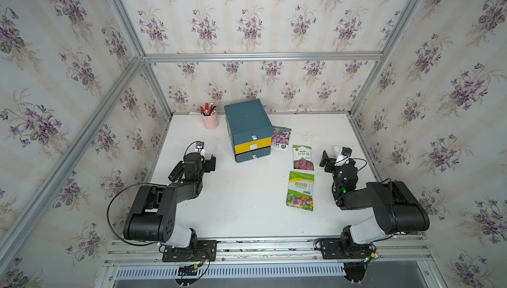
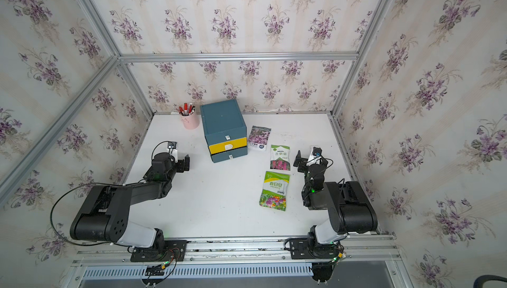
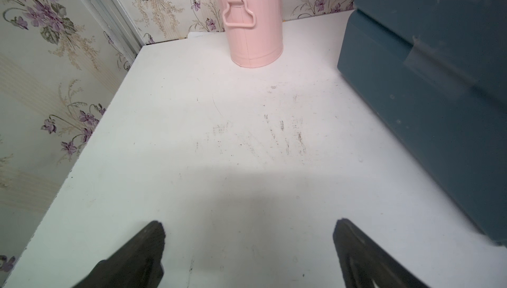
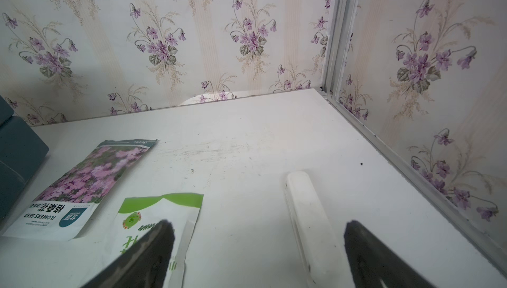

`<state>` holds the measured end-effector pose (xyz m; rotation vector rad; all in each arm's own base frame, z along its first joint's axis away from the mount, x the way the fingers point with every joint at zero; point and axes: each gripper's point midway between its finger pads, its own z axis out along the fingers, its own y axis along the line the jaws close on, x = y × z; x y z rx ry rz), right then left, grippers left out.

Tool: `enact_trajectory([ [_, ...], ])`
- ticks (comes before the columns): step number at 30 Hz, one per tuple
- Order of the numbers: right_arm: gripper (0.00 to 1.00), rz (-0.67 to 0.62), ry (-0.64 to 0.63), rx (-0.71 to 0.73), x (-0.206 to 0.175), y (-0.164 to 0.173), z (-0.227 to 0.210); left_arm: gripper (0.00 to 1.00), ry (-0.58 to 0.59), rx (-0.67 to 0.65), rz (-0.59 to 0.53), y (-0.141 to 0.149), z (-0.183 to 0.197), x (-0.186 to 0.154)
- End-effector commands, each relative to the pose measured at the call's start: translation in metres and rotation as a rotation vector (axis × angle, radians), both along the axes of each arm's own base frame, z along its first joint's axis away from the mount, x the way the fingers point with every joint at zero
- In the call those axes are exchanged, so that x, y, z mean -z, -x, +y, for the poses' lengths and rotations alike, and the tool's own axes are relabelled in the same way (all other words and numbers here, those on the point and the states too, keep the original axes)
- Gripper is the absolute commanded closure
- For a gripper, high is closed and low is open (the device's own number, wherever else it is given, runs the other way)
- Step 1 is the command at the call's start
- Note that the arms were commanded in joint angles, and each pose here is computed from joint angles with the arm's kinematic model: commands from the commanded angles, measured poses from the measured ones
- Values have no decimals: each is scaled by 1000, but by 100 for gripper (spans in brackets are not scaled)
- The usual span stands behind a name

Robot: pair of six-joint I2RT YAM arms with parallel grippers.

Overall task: Take the seed bags out of the drawer
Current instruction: Reset both arms

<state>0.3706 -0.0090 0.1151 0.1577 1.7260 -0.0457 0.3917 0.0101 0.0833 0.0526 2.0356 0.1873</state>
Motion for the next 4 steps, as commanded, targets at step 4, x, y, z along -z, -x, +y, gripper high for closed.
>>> enact_trajectory([
  [4, 0, -35, 6, -3, -9, -1, 0, 0, 14, 7, -29, -5, -2, -7],
])
